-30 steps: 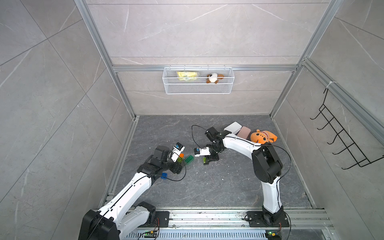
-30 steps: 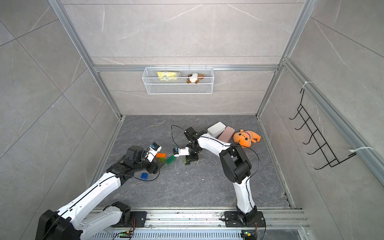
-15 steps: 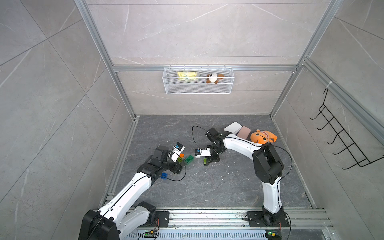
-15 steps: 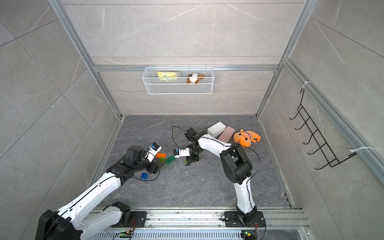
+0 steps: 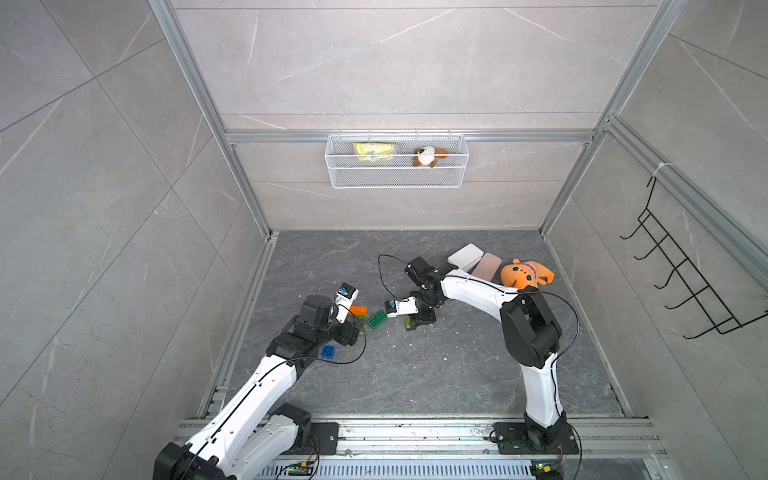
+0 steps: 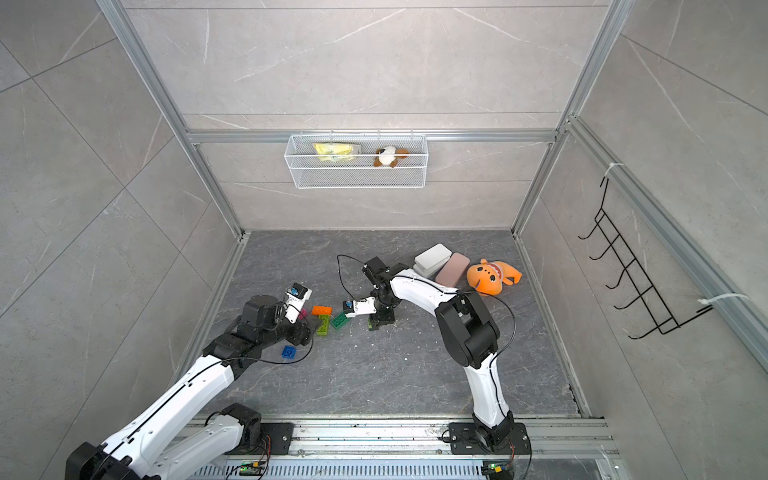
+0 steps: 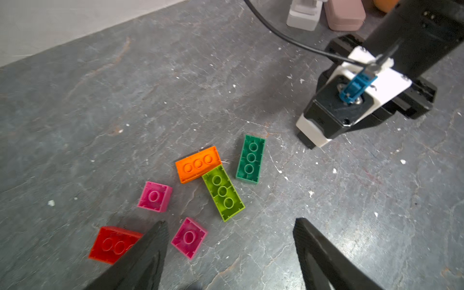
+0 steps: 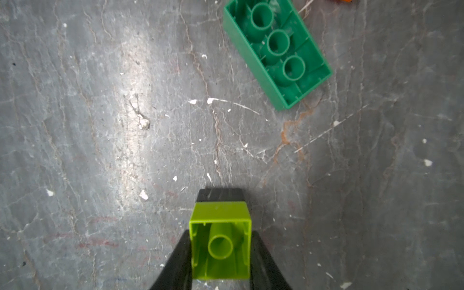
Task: Assemble a carrot with lego
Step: Assemble the lego brick with the lego brick, then pick up the lego brick from the center of the board.
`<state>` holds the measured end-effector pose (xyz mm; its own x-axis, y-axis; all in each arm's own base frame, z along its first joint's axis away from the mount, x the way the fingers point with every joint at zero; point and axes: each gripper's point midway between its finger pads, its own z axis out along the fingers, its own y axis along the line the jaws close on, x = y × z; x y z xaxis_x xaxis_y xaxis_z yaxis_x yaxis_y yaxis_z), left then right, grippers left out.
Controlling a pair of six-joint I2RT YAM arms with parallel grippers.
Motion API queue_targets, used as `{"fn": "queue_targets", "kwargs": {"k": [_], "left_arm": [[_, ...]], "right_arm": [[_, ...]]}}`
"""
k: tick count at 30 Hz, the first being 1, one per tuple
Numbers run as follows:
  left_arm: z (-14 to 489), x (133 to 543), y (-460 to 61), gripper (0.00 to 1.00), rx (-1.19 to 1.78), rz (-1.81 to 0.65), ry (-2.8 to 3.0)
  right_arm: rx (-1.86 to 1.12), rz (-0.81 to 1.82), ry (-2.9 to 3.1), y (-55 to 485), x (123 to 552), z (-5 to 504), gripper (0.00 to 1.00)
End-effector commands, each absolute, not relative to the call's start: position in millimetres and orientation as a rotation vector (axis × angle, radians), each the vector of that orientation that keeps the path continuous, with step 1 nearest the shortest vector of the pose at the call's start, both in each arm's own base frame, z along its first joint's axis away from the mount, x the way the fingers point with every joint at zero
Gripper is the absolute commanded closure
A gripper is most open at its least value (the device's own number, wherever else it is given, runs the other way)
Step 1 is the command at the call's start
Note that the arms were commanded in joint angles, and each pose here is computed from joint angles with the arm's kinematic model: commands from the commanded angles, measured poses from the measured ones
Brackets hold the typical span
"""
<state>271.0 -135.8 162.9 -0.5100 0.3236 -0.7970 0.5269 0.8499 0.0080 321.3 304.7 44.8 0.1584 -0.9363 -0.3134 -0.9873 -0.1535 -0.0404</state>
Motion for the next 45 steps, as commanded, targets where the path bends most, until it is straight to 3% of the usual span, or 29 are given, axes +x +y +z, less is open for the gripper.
{"fn": "queue_targets", "kwargs": {"k": [1,9,18,22,25,27,33,40,45], "left_arm": [[184.4,280.8,-124.4,0.16,0.494,-0.266,2.082],[193.5,289.1,-118.4,0.15,0.431,-0.251,2.080],[198.7,293.7,-113.4,0.14,0.392,-0.242,2.074],[198.5,296.6,-116.0,0.14,0.386,-0.262,2.087],[196.7,301.4,-119.5,0.13,0.354,-0.292,2.116],[192.6,306.6,-122.8,0.13,0.324,-0.316,2.152],[161.3,312.0,-155.1,0.16,0.531,-0.385,2.282],[117.2,322.8,-187.7,0.17,0.815,-0.267,2.366],[81.7,324.8,-203.1,0.23,0.966,-0.221,2.435]], "right_arm": [[-2.330,0.294,2.046,275.3,293.7,-14.6,0.74],[-2.334,0.217,2.167,275.7,286.7,-2.8,0.71],[-2.067,0.182,2.252,287.8,292.7,33.3,0.62],[-1.979,0.136,2.291,293.3,306.9,56.9,0.50],[-1.939,0.121,2.326,293.8,311.8,69.3,0.27],[-1.915,0.132,2.320,293.9,311.4,74.0,0.22],[-1.689,0.342,2.259,295.7,308.2,119.5,0.21],[-1.078,0.697,2.152,244.0,332.2,198.0,0.22],[-0.884,0.685,2.139,214.0,335.9,212.0,0.22]]}}
